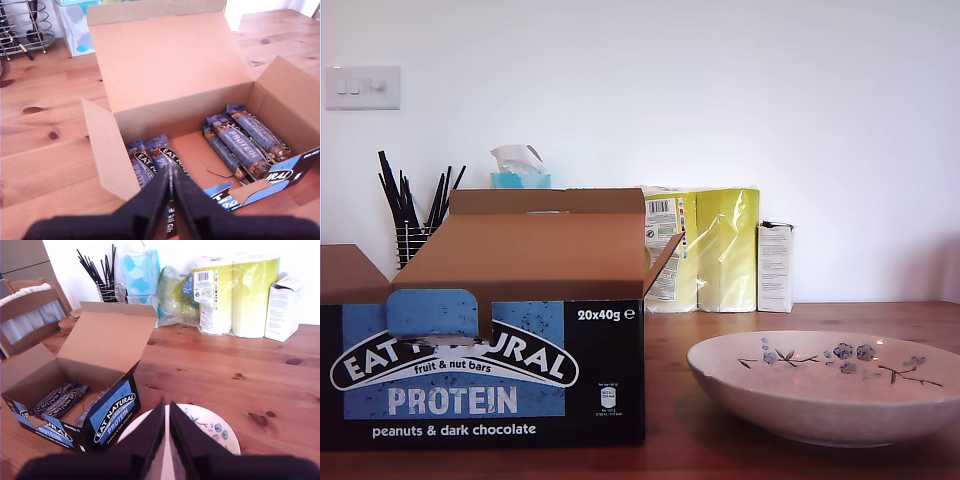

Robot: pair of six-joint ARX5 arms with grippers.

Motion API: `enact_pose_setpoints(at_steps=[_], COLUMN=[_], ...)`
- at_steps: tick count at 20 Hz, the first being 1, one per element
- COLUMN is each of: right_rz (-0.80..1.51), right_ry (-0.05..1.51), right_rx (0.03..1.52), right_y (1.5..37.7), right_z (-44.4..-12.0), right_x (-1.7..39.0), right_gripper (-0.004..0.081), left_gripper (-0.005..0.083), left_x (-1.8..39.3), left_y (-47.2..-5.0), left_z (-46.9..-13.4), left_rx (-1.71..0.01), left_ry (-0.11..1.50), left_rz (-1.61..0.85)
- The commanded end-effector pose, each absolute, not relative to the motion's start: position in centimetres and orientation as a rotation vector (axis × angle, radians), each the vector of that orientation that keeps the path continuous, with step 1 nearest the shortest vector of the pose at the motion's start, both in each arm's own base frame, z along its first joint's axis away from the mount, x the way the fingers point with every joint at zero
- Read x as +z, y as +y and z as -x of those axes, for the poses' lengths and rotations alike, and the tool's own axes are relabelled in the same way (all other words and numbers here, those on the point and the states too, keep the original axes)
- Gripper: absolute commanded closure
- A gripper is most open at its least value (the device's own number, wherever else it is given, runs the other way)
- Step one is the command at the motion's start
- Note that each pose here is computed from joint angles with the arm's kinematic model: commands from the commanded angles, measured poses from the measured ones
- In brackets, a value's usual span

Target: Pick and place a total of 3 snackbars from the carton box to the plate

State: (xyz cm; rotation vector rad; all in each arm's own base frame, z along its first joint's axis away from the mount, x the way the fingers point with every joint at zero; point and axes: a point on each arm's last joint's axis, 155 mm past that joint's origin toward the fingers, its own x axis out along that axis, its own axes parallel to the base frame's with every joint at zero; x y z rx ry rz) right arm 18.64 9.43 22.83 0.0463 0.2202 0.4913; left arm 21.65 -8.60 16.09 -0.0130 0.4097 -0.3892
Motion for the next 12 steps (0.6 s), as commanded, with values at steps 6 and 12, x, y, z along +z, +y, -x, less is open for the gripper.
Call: enact_pose_setpoints(at_steps=[6, 12], right_rz=[-0.05, -0.053], right_ry=[0.233, 0.208], right_rx=[0.491, 0.508], right_y=[9.5, 9.8], right_z=[-18.8, -18.7], right_x=[22.2, 24.1], right_gripper=[0.0783, 0.0783], left_gripper=[0.0794, 0.0794], left_x=[16.3, 17.4], left_y=[-9.2, -9.2], left_z=[-21.6, -21.9], left_rx=[-0.42, -0.421], left_ry=[0.393, 0.36], left_rz=[0.027, 0.028])
